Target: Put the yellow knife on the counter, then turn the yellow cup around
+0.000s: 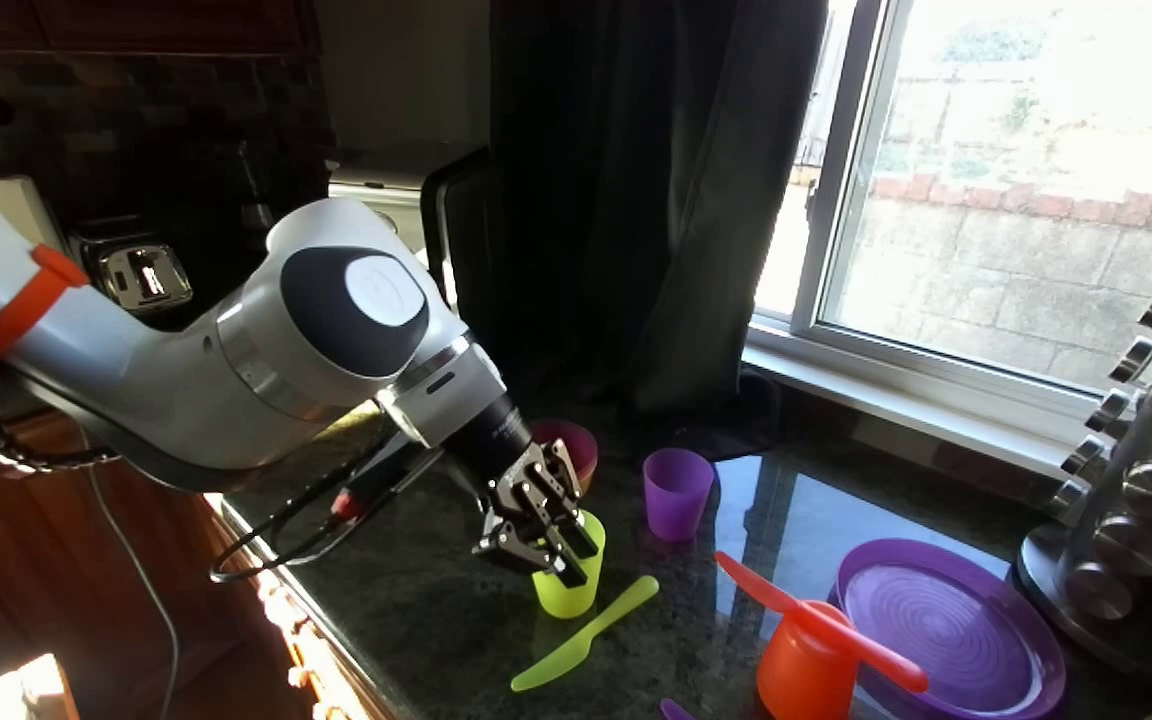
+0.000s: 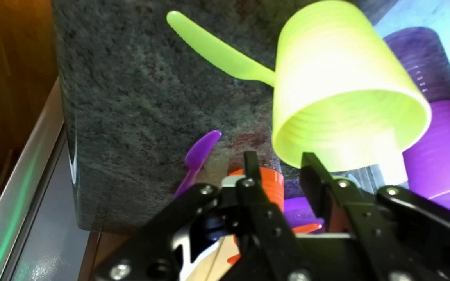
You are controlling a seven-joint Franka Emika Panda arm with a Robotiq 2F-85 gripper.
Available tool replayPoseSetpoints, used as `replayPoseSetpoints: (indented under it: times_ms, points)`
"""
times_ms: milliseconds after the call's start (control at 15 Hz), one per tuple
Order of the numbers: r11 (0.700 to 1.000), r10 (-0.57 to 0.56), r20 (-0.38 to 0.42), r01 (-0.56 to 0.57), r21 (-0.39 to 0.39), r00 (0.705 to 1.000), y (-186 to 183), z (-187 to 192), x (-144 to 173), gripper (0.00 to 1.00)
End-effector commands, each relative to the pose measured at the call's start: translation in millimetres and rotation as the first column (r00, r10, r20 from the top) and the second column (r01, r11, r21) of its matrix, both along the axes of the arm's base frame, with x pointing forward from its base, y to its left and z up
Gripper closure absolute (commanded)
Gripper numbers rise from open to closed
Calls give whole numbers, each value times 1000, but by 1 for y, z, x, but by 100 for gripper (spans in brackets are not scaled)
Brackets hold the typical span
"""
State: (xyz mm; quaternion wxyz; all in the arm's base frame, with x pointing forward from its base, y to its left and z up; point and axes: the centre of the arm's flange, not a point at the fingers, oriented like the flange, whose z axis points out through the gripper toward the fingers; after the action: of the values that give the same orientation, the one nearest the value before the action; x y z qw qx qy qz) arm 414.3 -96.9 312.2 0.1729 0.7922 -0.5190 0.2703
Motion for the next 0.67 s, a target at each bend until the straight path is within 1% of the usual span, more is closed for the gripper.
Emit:
replayPoseSetpoints:
  times_ms: [0, 133, 200, 333, 467, 600]
  points:
    - [1000, -27, 22, 27, 3, 999, -1, -2, 1, 34]
    - [1000, -25, 40, 24, 15, 999, -3, 10, -2, 21]
    - [1000, -17, 44, 16, 25, 999, -5, 19, -6, 12]
    - [999, 14, 40, -16, 50, 999, -12, 36, -12, 0]
    - [991, 95, 8, -95, 92, 995, -24, 55, -17, 0]
    - [972, 191, -22, -186, 145, 981, -36, 69, -20, 0]
